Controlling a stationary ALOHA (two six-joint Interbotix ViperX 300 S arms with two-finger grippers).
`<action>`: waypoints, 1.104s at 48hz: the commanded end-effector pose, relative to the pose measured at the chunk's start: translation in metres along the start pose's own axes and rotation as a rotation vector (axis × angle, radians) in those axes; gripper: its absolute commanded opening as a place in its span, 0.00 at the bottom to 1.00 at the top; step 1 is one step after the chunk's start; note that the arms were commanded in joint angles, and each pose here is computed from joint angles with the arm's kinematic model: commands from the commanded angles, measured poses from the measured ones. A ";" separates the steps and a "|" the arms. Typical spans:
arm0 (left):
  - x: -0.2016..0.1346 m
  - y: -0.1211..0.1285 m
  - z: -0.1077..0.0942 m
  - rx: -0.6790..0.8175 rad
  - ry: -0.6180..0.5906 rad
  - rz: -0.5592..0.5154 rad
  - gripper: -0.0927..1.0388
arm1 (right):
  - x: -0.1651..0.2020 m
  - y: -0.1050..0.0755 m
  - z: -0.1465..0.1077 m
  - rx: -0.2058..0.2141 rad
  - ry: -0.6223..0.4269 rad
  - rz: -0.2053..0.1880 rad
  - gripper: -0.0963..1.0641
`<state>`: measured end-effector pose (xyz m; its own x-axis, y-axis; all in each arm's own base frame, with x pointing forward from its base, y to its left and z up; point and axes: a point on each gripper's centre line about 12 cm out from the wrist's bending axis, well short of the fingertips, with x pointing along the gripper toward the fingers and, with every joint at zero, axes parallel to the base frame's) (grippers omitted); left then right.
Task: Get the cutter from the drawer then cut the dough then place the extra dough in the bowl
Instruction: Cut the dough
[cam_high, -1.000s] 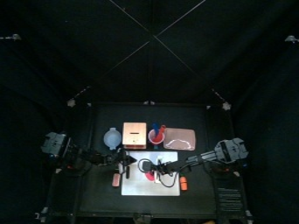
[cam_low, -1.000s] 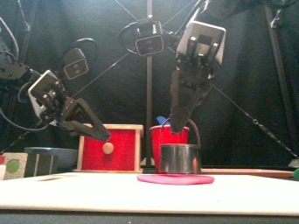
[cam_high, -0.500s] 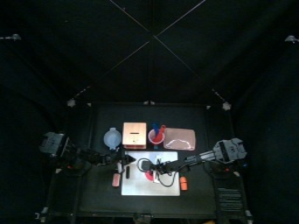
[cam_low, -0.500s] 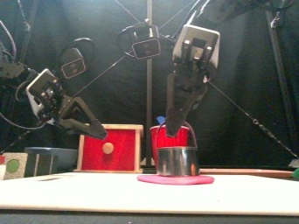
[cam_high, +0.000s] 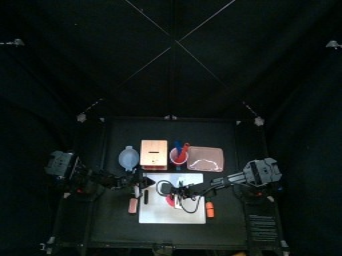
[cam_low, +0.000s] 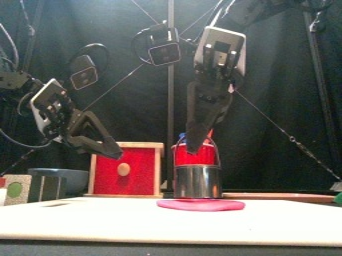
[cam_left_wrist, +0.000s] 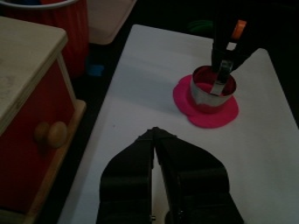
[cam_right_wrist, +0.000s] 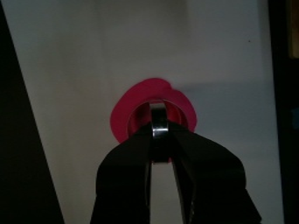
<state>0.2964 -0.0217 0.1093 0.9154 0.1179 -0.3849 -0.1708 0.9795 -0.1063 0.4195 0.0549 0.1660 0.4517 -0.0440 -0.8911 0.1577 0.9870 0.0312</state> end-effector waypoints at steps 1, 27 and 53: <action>0.001 -0.002 0.006 -0.006 -0.025 -0.004 0.49 | -0.014 0.000 0.012 0.009 -0.046 0.013 0.53; 0.001 0.001 0.004 -0.017 -0.017 0.013 0.49 | -0.011 0.004 0.009 0.030 -0.022 0.026 0.53; 0.002 0.002 0.002 -0.020 -0.011 0.020 0.49 | -0.009 0.006 0.011 0.030 -0.040 0.036 0.60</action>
<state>0.2958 -0.0197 0.1058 0.9077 0.1350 -0.3973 -0.1934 0.9749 -0.1106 0.4199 0.0577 0.1620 0.4392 -0.0276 -0.8980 0.1728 0.9835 0.0543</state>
